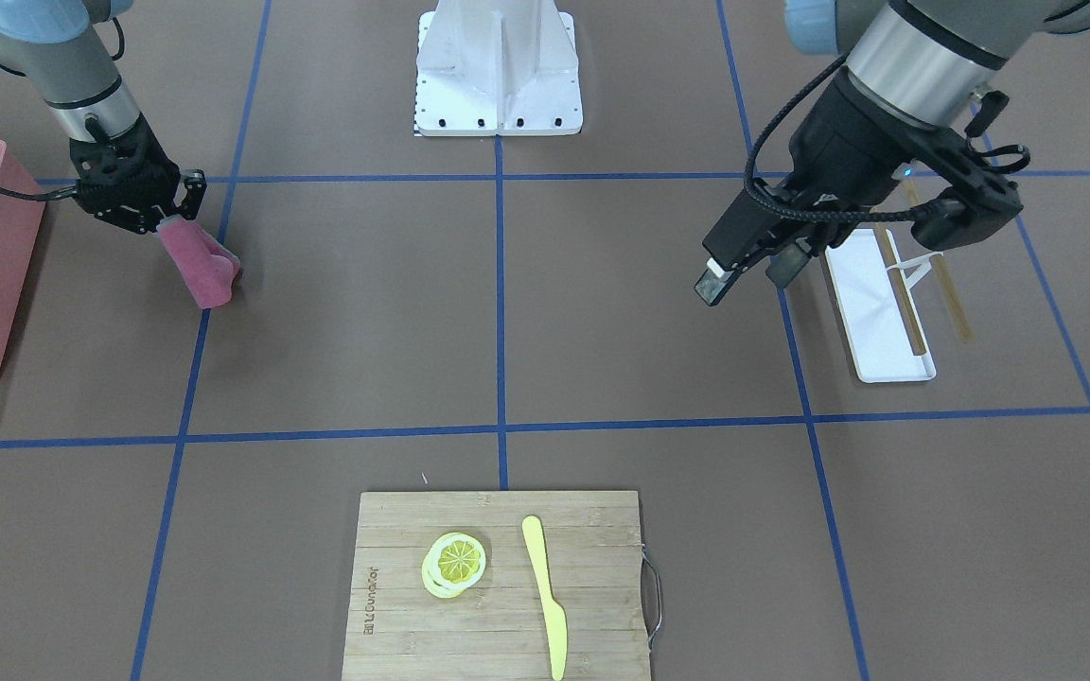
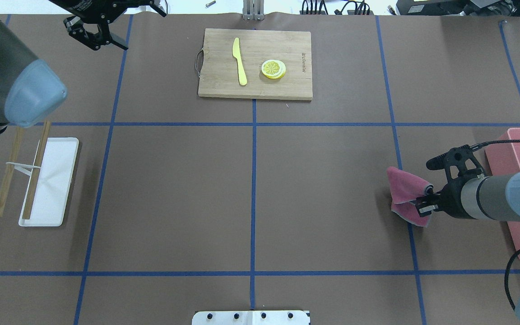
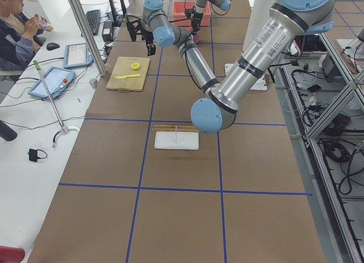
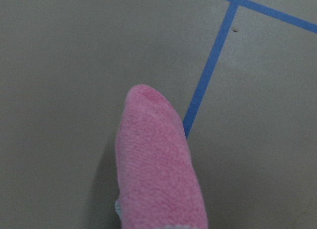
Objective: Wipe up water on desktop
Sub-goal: 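Carry the cloth with the right gripper down to the table while the left arm withdraws, then wipe the cloth across the table with the right gripper toward the pink bin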
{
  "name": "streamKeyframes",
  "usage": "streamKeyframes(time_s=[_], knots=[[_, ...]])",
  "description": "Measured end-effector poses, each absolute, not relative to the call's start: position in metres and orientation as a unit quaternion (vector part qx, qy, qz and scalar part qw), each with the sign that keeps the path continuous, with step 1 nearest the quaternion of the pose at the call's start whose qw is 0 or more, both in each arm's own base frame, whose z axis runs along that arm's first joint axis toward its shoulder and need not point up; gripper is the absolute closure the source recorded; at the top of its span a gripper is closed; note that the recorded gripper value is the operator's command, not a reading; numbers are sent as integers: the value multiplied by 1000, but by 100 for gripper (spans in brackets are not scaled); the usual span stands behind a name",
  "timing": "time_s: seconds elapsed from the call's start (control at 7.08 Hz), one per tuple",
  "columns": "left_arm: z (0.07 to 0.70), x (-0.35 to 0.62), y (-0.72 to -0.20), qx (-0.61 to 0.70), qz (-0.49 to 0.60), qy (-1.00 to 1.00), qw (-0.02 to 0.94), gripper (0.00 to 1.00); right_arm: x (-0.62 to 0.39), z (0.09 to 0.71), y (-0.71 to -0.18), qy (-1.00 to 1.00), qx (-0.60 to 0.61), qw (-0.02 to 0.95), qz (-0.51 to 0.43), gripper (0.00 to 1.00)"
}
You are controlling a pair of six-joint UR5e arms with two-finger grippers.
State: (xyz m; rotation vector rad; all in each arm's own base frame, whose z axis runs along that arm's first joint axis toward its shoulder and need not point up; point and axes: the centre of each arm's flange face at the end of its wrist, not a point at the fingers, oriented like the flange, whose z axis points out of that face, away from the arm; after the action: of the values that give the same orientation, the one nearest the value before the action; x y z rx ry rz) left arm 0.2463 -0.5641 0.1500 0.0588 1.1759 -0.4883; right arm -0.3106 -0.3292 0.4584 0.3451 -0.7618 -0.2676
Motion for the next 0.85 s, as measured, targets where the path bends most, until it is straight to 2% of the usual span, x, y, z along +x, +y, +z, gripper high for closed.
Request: streamKeyframes(time_s=[0.28, 0.71, 0.85], knots=[[200, 205, -572, 59, -199, 525, 825, 2, -350, 430, -337, -385, 151, 903, -120, 100], [292, 108, -581, 97, -149, 488, 854, 2, -492, 292, -326, -377, 103, 917, -79, 100], [313, 91, -580, 100, -140, 481, 859, 2, -523, 268, -324, -376, 97, 919, -68, 100]])
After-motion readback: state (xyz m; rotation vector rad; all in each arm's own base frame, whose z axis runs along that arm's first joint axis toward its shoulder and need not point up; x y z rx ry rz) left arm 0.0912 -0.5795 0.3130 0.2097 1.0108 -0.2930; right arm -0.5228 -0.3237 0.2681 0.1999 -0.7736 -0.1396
